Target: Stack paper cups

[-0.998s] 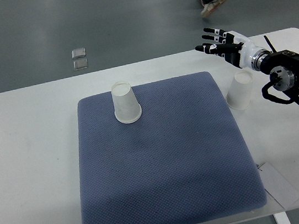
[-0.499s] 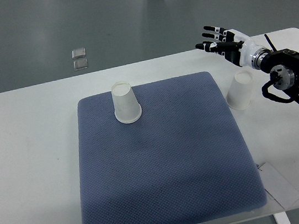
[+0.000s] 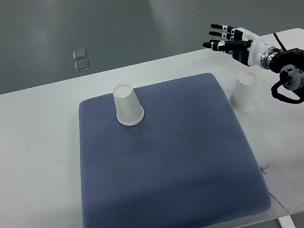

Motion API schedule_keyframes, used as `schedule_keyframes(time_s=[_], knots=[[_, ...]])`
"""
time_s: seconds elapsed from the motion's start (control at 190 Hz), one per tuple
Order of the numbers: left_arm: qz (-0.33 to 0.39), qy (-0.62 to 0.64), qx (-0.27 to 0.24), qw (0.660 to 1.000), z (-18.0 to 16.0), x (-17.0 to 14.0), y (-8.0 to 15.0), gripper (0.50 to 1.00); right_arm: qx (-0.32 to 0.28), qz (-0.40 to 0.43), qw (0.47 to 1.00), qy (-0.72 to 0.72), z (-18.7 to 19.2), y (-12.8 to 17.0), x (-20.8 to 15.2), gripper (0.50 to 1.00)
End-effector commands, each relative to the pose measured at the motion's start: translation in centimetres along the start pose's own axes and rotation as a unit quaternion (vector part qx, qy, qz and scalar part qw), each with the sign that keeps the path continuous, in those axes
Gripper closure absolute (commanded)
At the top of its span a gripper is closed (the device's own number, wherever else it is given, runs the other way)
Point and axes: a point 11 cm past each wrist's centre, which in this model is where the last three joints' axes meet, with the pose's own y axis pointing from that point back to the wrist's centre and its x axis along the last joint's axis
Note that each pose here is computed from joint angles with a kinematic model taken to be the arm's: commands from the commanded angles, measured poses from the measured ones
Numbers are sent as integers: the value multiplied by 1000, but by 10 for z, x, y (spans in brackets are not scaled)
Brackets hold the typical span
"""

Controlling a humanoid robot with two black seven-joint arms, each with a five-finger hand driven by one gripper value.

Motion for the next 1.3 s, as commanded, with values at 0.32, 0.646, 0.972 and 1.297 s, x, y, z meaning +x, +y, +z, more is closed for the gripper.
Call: schedule_keyframes(time_s=[0.32, 0.646, 0.972, 1.297], knots=[[0, 1, 0, 1000, 0, 0, 0, 500, 4, 2, 1000, 2, -5, 2, 5, 585], [0, 0, 0, 1000, 0, 0, 0, 500, 7, -18, 999, 36, -18, 5, 6, 589], [0, 0, 0, 1000, 0, 0, 0, 500, 6, -97, 937, 334, -68, 21, -1, 589], [0, 0, 0, 1000, 0, 0, 0, 500, -44, -145, 799, 582, -75, 44, 12, 589]])
